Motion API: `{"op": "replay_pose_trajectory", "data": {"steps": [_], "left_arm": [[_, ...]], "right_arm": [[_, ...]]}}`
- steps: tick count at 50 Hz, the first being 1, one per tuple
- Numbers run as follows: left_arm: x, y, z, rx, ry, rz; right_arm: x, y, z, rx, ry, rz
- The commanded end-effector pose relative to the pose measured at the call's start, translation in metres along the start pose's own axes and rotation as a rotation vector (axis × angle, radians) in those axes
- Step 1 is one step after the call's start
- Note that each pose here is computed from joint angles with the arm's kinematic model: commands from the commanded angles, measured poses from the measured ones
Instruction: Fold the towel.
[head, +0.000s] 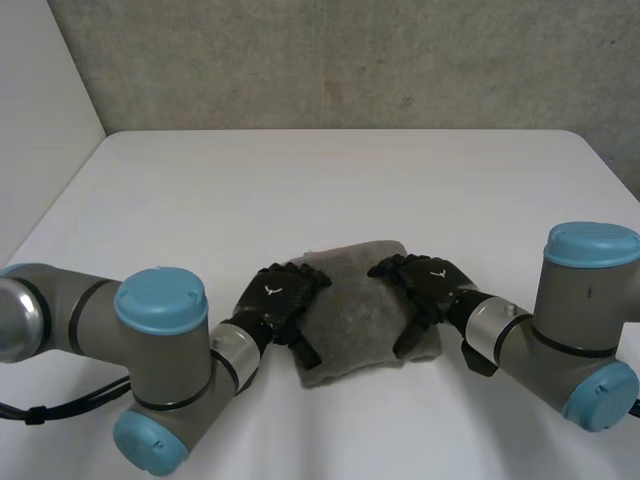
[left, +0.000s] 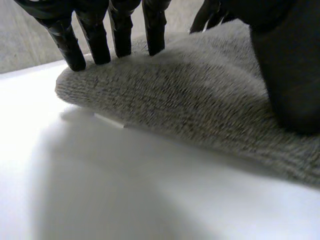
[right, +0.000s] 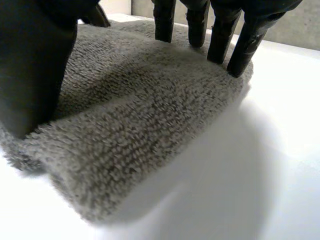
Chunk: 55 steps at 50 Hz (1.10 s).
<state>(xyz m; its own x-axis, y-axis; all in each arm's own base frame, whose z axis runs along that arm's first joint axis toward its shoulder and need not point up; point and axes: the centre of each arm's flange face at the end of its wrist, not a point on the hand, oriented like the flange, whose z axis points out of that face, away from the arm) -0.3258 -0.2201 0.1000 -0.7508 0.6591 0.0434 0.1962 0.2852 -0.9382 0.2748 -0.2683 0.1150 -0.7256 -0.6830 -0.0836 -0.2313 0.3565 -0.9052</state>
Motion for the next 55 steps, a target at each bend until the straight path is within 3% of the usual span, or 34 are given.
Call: {"op": "replay_pose_trajectory", "data": {"steps": [1,8,17,19,25,33,55], "left_arm": [[-0.006,-0.009,0.005,0.028,-0.035,0.001],[-0.005,-0.034,-0.002,0.089,-0.036,0.003],[-0.006,-0.117,-0.034,0.306,-0.049,0.013],[-0.012,-0.139,-0.045,0.348,-0.066,0.013],[-0.021,-0.168,-0.061,0.348,-0.104,-0.027],[-0.045,-0.182,-0.073,0.276,-0.240,-0.152],[-0.056,-0.183,-0.075,0.269,-0.283,-0.162]], "right_arm": [[0.007,0.000,-0.002,-0.004,0.022,-0.044],[0.006,-0.010,-0.008,0.014,0.031,-0.079],[-0.001,-0.088,-0.049,0.202,0.082,-0.149],[-0.001,-0.121,-0.066,0.301,0.135,-0.178],[0.006,-0.156,-0.084,0.382,0.295,-0.183],[0.014,-0.163,-0.090,0.398,0.389,-0.145],[0.022,-0.161,-0.091,0.395,0.435,-0.090]]}}
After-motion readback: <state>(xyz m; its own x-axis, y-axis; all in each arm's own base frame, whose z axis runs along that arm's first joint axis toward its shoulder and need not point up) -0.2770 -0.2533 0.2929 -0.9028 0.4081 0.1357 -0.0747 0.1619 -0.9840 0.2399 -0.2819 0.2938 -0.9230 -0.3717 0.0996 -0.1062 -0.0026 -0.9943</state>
